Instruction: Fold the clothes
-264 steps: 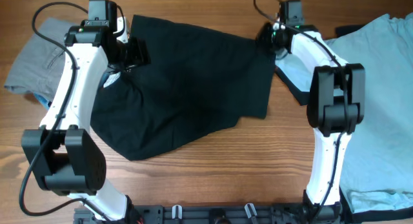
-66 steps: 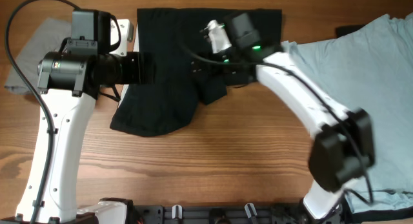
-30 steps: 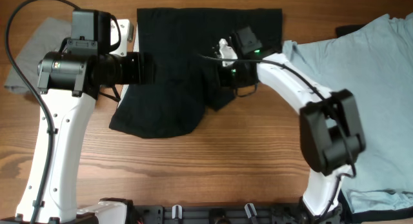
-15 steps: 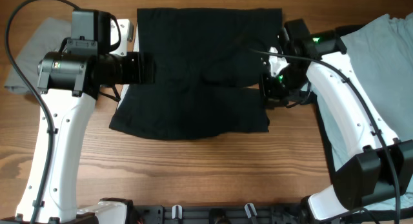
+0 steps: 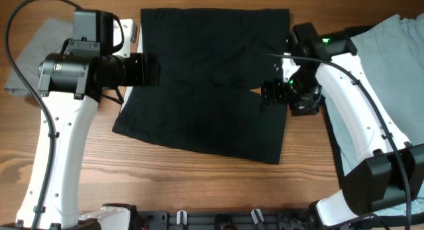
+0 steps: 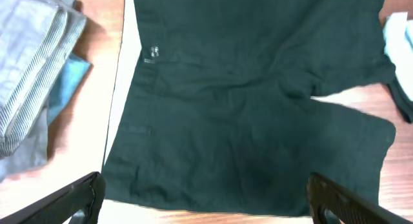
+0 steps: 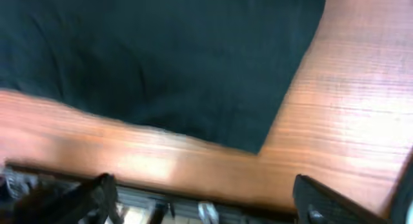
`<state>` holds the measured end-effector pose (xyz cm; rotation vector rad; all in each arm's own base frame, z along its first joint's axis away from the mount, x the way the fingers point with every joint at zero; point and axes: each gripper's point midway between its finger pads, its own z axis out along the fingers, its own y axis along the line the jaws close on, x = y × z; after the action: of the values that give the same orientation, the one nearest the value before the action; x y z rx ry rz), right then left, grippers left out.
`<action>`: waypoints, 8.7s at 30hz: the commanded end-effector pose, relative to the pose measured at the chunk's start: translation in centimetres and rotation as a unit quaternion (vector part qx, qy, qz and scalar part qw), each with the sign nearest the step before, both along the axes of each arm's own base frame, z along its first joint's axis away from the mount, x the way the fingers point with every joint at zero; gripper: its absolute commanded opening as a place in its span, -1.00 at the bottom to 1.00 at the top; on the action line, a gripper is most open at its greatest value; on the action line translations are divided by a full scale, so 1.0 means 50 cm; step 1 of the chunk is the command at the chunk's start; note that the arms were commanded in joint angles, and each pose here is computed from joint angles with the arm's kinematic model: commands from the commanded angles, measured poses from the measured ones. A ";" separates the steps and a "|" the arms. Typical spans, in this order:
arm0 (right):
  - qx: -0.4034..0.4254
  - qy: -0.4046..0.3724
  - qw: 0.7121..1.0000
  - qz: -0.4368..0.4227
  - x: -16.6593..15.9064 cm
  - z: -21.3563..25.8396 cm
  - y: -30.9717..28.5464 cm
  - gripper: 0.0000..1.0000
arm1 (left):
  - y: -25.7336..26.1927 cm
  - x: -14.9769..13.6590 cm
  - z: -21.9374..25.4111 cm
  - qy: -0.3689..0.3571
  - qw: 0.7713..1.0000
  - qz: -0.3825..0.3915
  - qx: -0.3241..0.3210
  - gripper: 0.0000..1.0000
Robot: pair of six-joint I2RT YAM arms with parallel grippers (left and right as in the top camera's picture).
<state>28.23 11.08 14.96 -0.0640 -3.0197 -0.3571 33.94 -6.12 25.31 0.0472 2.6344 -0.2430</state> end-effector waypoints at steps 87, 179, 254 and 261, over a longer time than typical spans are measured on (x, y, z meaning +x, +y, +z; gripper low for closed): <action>0.071 -0.014 0.985 -0.156 0.076 -0.229 0.028 0.61 | 0.287 -0.173 -0.522 0.319 0.891 0.321 0.034 0.18; -0.066 0.162 0.932 -0.318 -0.173 -0.381 -0.036 -0.92 | 0.074 -0.038 -0.217 0.080 0.975 0.075 -0.192 0.55; 0.092 0.137 0.962 -0.217 -0.280 -0.293 -0.010 0.25 | 0.195 -0.152 -0.116 0.158 0.949 0.268 -0.056 0.71; 0.072 0.125 0.965 -0.218 -0.273 -0.302 -0.003 -0.81 | 0.224 -0.199 -0.157 0.209 0.927 0.305 -0.062 0.77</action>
<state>14.62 11.11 0.13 -0.6862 -2.6977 -0.5801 25.05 4.81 18.78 -0.8731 2.8354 -0.2252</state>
